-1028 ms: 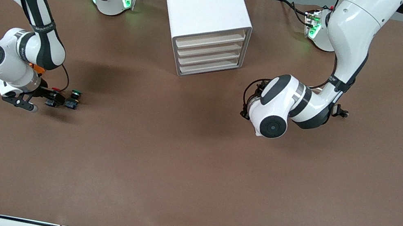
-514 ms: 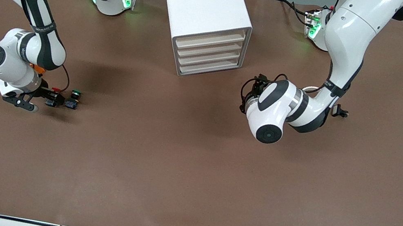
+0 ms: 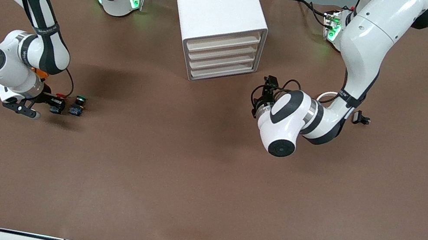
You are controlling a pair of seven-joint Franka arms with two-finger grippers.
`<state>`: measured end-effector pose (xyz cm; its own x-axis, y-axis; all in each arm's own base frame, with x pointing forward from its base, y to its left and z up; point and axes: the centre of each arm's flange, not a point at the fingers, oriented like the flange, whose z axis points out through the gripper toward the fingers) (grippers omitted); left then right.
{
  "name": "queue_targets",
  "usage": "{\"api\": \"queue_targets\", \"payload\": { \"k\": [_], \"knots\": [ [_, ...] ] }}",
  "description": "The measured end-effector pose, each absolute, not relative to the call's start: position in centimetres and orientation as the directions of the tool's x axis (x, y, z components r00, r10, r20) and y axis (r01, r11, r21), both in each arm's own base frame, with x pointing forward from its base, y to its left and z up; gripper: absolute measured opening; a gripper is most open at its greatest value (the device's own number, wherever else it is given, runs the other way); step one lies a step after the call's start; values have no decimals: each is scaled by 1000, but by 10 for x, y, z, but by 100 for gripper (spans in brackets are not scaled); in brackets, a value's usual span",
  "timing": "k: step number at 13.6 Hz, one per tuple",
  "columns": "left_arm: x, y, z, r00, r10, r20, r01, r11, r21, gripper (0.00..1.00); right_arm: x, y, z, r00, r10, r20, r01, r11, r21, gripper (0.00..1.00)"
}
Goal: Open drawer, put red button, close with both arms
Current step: 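Grasp the button with the right gripper while the left gripper reaches the drawer, then lift the button with the right gripper while the left gripper grips the drawer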
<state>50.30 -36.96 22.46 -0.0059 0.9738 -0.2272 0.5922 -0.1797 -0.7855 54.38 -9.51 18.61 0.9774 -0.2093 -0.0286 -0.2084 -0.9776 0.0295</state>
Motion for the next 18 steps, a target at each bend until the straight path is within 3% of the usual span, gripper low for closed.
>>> {"api": "queue_targets", "payload": {
  "k": [15, 17, 18],
  "knots": [
    [461, -398, 203, -131, 973, -192, 327, -140, -934, 100, 544, -95, 186, 977, -210, -39, -208, -978, 30, 41],
    [458, -400, 197, -136, 975, -176, 312, -127, -942, 96, 544, -95, 186, 977, -210, -39, -208, -978, 30, 41],
    [456, -402, 195, -140, 976, -169, 306, -120, -945, 88, 544, -95, 186, 977, -210, -39, -208, -978, 30, 41]
  ]
}}
